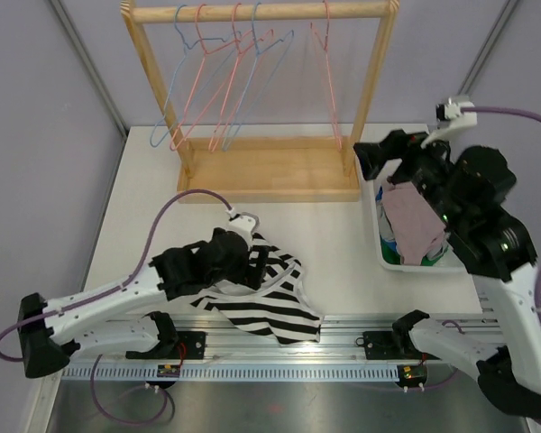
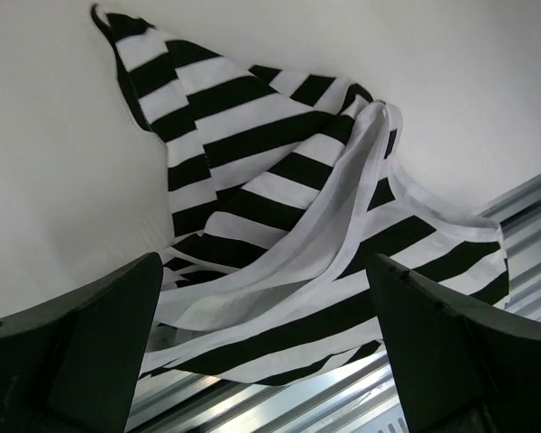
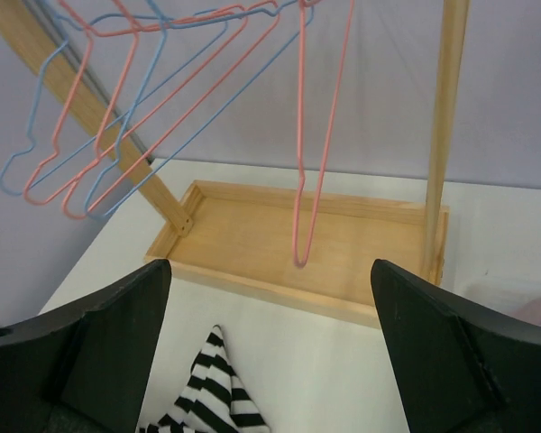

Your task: Remove the tank top from the hanger

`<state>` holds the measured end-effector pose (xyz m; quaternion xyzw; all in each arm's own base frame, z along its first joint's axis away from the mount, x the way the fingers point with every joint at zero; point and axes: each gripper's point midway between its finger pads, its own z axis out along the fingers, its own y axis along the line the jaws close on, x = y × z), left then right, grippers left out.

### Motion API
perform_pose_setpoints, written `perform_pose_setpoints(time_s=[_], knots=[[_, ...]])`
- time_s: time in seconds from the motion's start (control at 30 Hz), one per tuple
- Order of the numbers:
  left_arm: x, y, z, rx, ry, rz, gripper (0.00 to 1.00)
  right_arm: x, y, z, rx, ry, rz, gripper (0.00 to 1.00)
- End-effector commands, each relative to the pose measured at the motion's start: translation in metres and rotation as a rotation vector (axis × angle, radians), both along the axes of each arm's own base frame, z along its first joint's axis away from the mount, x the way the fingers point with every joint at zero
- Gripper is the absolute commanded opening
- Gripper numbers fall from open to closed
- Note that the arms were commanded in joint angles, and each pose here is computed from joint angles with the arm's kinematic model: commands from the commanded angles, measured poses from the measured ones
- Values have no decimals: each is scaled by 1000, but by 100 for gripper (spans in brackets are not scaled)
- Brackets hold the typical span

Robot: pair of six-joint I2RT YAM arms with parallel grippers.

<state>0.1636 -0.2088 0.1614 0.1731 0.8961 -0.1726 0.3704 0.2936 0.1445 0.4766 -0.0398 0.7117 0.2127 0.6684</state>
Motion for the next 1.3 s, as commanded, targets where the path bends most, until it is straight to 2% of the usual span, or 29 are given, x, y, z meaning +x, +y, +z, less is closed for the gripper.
perform_pose_setpoints(time_s=[0.0, 0.1, 0.23, 0.3, 0.47, 0.53, 0.57, 0.63, 0.67, 0.7, 0.83, 1.0, 1.2, 1.27], knots=[[4, -31, -4, -3, -18, 3, 99, -47, -2, -40, -63, 84, 128, 100], [-7, -50, -35, 78, 39, -41, 99, -82, 0, -83, -64, 166, 224, 99], [-17, -68, -79, 130, 116, -78, 99, -124, 1, -101, -12, 175, 329, 99], [-21, -66, -107, 178, 162, -75, 99, -142, -4, -101, 24, 159, 347, 99], [-24, -76, -142, 212, 220, -78, 98, -179, -12, -88, 81, 101, 405, 99], [-24, -81, -152, 226, 235, -90, 87, -191, -14, -79, 93, 81, 429, 100], [-26, -83, -154, 227, 243, -98, 61, -198, -16, -79, 96, 79, 438, 99], [-23, -91, -151, 210, 239, -106, 25, -208, -18, -72, 105, 57, 457, 100], [-21, -93, -146, 199, 229, -104, 10, -214, -22, -71, 113, 43, 451, 100], [-20, -97, -141, 187, 218, -109, 0, -215, -26, -69, 118, 33, 432, 100], [-7, -120, -81, 60, 99, -122, 0, -221, -41, -69, 120, 14, 375, 99], [13, -161, 42, -161, -124, -185, 0, -233, -62, -60, 129, -42, 304, 100], [21, -225, 145, -268, -241, -355, 0, -251, -87, -43, 158, -123, 229, 100], [24, -245, 160, -276, -268, -406, 0, -261, -95, -36, 163, -157, 217, 99]])
